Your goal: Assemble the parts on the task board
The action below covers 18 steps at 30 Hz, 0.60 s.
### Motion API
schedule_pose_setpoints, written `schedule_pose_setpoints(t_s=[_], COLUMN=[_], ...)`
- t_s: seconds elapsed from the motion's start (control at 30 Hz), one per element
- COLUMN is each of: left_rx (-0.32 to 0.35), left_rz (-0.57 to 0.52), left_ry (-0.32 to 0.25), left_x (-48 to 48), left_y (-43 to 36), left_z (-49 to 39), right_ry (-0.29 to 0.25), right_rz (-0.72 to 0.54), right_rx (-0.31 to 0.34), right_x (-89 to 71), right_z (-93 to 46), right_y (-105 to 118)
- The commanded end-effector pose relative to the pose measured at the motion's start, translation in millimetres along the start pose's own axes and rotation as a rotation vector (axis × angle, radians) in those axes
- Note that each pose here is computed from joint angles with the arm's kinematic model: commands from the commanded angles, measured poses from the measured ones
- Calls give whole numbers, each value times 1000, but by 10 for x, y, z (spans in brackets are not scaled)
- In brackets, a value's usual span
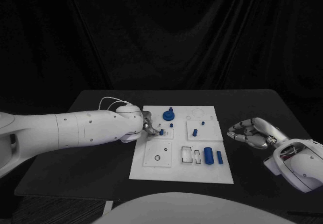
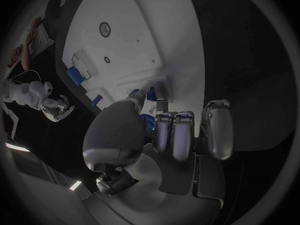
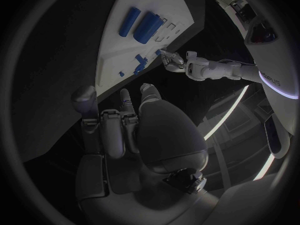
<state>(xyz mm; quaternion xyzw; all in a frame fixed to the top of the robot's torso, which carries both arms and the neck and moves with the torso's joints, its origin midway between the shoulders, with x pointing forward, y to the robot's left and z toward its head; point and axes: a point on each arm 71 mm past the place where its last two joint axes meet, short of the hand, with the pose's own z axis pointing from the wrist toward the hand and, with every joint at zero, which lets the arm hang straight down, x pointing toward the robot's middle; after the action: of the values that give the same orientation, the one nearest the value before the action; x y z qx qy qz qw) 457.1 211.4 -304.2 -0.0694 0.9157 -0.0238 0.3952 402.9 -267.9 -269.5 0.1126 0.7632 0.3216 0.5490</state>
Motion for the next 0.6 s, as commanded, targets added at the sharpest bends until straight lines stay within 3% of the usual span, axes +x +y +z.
schedule_pose_setpoints(t_s=[0.03,0.33,0.6], left_rx=[-41,-35,9], left_rz=[49,61,52], left_ry=[40,23,5], left_x=[109,97,63], left_y=[67,79,51], left_z=[20,7,-21], right_ry=[-2,5,12], right_rz=[0,0,0], right_rx=[10,11,15], right_x=[10,22,36], right_z=[-2,6,15], right_y=[-6,-4,-3])
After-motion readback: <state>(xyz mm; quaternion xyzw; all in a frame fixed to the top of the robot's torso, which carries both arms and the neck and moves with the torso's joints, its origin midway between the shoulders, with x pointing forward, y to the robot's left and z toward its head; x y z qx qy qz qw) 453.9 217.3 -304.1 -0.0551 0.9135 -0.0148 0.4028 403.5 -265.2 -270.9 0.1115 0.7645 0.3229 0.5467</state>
